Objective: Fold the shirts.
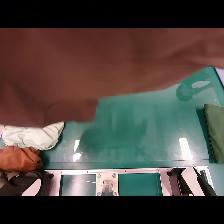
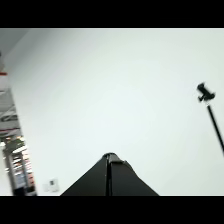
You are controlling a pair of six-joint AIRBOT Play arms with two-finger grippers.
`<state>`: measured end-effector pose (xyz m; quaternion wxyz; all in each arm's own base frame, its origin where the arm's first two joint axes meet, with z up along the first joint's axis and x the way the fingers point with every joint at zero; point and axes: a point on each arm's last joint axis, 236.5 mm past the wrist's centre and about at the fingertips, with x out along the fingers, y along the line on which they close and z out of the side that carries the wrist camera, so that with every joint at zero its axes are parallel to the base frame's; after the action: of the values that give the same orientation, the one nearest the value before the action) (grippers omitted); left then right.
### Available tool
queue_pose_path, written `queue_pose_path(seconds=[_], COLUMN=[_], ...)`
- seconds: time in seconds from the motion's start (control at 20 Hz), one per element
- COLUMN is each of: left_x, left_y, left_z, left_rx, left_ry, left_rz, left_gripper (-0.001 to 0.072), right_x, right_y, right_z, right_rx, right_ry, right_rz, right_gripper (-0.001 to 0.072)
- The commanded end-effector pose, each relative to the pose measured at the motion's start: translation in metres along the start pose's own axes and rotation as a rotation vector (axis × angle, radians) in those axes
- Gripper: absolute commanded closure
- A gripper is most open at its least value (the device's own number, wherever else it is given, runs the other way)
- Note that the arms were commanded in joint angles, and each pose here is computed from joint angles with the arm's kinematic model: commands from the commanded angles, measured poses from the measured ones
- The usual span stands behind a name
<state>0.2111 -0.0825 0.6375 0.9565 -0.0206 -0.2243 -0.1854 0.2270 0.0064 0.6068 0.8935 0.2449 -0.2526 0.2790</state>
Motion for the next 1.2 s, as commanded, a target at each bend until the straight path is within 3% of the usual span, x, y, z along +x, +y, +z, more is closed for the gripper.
queue_pose_path(seconds=[0.0, 0.25, 0.5, 0.7, 0.9, 1.15], left_x=[-0.001, 0.052, 0.092, 0.096, 0.091, 0.092], left_y=[0.018, 0.061, 0.088, 0.074, 0.082, 0.093], left_z=[-0.018, -0.182, -0.452, -0.636, -0.719, -0.726], left_rx=[0.06, 0.004, -0.178, -0.34, -0.452, -0.396], left_ry=[0.059, 0.393, 0.861, 1.041, 1.056, 1.038], left_rz=[0.072, 0.125, 0.106, -0.001, 0.071, 0.077], left_gripper=[0.0682, 0.0682, 0.0682, 0.0682, 0.0682, 0.0682], right_x=[-0.003, -0.02, -0.071, -0.124, -0.15, -0.133], right_y=[-0.017, -0.148, -0.309, -0.399, -0.45, -0.468], right_z=[0.001, -0.116, -0.314, -0.452, -0.512, -0.506], right_rx=[-0.117, 0.005, 0.329, 0.546, 0.709, 0.692], right_ry=[0.008, 0.326, 0.571, 0.703, 0.703, 0.689], right_rz=[-0.13, -0.378, -0.64, -0.816, -0.893, -0.858], right_gripper=[0.0698, 0.0698, 0.0698, 0.0698, 0.0699, 0.0699])
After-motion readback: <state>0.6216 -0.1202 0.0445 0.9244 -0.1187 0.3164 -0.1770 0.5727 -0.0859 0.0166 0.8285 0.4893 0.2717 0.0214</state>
